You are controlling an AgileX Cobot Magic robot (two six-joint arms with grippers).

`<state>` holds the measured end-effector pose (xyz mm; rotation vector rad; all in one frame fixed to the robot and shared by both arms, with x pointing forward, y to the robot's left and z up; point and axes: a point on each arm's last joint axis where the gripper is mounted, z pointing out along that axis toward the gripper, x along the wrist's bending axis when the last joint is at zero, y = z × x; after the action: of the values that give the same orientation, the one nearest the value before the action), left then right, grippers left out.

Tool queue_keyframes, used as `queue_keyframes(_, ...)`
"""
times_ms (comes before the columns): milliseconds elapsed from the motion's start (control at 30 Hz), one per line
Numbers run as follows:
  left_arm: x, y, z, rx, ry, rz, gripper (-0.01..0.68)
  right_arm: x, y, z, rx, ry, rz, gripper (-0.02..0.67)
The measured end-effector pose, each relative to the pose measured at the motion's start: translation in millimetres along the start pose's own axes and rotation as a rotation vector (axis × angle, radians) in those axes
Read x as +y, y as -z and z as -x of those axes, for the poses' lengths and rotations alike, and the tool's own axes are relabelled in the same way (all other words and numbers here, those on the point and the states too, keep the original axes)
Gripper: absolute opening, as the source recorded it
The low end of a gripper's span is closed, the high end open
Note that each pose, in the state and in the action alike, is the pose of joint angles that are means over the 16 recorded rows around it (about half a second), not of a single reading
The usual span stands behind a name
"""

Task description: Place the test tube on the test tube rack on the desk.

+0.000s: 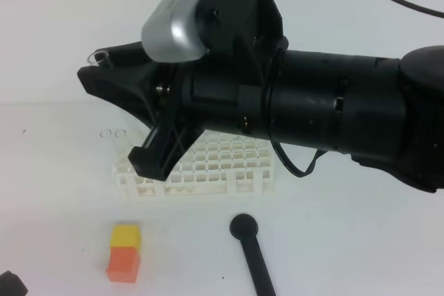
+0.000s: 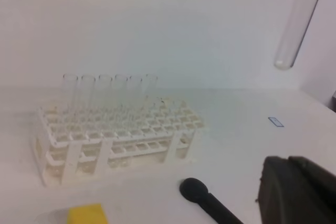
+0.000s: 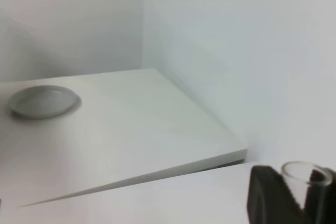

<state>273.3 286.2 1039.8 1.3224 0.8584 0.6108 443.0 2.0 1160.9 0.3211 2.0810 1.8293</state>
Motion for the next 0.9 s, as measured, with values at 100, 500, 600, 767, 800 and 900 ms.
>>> queue_keyframes(100, -1, 0, -0.2, 0.002, 0.0, -0.004, 0.0, 0, 0, 2, -0.019, 0.01, -0.005, 0.131)
queue_keyframes(500, -4, 0, -2.4, 0.034, -0.007, -0.024, 0.0, -2, 1, 10, -0.104, 0.033, -0.029, 0.131)
queue_keyframes(600, -4, 0, -3.6, 0.064, -0.006, -0.021, 0.0, -3, 1, 11, -0.126, 0.022, -0.036, 0.131)
queue_keyframes(767, -3, 2, -7.3, 0.168, -0.007, -0.002, 0.0, -6, 1, 15, -0.17, -0.019, -0.058, 0.131)
queue_keyframes(800, -3, 2, -8.3, 0.198, -0.007, 0.004, 0.0, -7, 2, 16, -0.183, -0.03, -0.063, 0.131)
queue_keyframes(900, -2, 4, -11.8, 0.305, -0.008, 0.025, -0.001, -10, 2, 20, -0.232, -0.066, -0.068, 0.131)
